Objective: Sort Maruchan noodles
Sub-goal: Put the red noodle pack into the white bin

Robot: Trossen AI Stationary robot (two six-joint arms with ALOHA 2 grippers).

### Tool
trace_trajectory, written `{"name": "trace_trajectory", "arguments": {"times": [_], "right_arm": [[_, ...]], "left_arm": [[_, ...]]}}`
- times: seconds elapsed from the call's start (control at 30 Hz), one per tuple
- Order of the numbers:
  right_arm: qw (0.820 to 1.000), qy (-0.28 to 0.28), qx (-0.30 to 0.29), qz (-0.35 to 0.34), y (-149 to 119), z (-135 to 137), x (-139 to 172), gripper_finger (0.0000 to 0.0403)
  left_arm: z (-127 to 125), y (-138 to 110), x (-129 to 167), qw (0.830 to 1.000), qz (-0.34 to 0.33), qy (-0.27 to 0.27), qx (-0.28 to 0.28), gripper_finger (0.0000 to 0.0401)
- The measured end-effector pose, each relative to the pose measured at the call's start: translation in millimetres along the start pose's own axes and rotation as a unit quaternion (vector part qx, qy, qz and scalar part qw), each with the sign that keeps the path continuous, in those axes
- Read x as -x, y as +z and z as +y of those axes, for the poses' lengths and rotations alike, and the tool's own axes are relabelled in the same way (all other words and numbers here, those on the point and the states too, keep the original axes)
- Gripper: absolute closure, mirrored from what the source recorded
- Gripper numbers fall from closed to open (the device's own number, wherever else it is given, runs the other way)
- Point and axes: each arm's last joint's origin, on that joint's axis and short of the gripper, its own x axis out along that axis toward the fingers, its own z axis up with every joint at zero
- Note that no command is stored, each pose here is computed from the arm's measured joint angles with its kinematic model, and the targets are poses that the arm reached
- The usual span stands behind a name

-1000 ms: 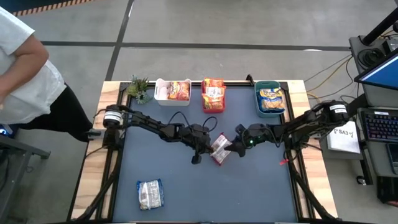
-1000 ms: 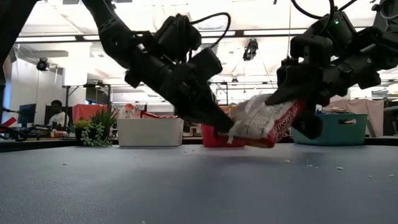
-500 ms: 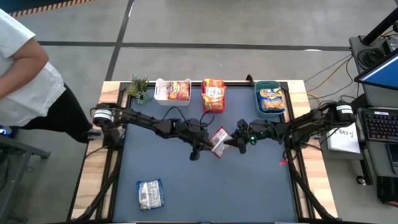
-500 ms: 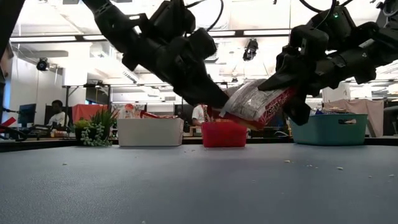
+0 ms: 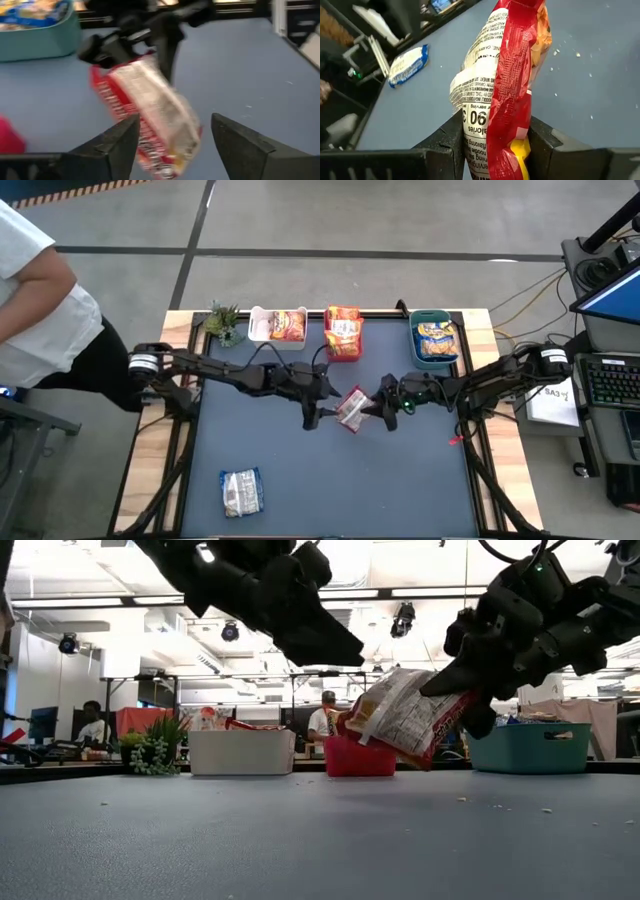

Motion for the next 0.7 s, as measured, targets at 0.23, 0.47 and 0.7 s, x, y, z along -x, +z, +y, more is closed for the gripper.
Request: {"name": "trace_trajectory", "arguments": {"times": [0.23,0.47,0.7], "right_arm": [[0.998,0.002,0.062,0.001,-1,1,0,0.0276],[0.992,-0.006,0.117,0.036,10,10,-11,0.0275],[0.97,-0.062,0.222,0.075,20,30,-22,0.0275]], "left_arm": [[2,-1,-7,1.0,-0.015,0.016,0.021,0.0133],[8,-10,-21,0.998,-0.027,0.022,0.047,0.0111],[17,-22,-32,0.996,-0.016,0.03,0.082,0.0111]]}}
